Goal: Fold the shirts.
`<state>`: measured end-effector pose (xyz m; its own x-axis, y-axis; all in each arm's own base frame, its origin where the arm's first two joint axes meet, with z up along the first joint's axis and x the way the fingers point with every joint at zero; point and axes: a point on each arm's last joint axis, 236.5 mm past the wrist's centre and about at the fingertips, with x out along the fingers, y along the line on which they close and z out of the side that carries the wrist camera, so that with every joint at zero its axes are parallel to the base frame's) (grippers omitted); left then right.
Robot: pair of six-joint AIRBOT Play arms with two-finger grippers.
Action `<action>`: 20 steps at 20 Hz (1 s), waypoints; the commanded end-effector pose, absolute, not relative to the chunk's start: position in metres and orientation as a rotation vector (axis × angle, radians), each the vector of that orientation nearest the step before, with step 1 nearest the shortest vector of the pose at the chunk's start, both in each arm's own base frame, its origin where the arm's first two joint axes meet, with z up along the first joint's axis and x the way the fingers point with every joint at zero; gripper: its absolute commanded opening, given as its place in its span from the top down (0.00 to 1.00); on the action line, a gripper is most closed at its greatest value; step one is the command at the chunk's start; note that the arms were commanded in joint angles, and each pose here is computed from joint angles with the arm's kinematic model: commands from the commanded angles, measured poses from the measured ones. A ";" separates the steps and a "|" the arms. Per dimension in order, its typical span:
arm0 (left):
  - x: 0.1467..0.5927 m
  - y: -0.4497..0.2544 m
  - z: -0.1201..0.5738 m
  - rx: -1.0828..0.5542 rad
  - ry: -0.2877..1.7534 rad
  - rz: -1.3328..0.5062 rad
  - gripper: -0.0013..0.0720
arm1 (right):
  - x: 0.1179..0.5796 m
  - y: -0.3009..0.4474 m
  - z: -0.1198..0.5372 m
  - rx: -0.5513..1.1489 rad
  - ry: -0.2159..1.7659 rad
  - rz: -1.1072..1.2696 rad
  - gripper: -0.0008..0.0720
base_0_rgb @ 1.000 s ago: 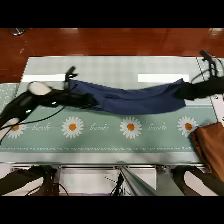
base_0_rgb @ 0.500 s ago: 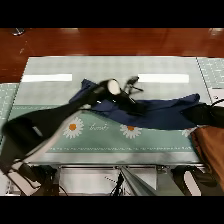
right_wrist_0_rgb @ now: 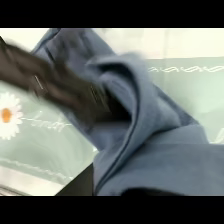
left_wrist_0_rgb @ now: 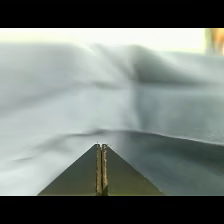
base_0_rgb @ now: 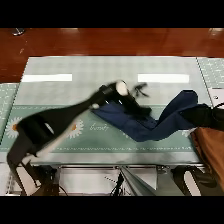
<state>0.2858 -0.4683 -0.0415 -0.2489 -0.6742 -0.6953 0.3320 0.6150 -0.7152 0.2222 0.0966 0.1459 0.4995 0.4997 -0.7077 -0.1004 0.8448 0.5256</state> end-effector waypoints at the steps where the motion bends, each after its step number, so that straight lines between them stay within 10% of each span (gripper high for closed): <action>1: 0.360 -0.387 0.002 -0.408 1.488 -0.896 0.96 | 0.226 0.117 0.155 0.527 0.989 0.471 0.96; 6: 0.414 -0.247 0.112 -0.451 1.158 -0.770 0.96 | 0.258 0.171 0.161 0.614 0.984 0.665 0.96; 20: 0.274 -0.170 0.132 -0.388 0.882 -0.660 0.96 | 0.378 0.396 0.024 0.466 1.244 0.887 0.96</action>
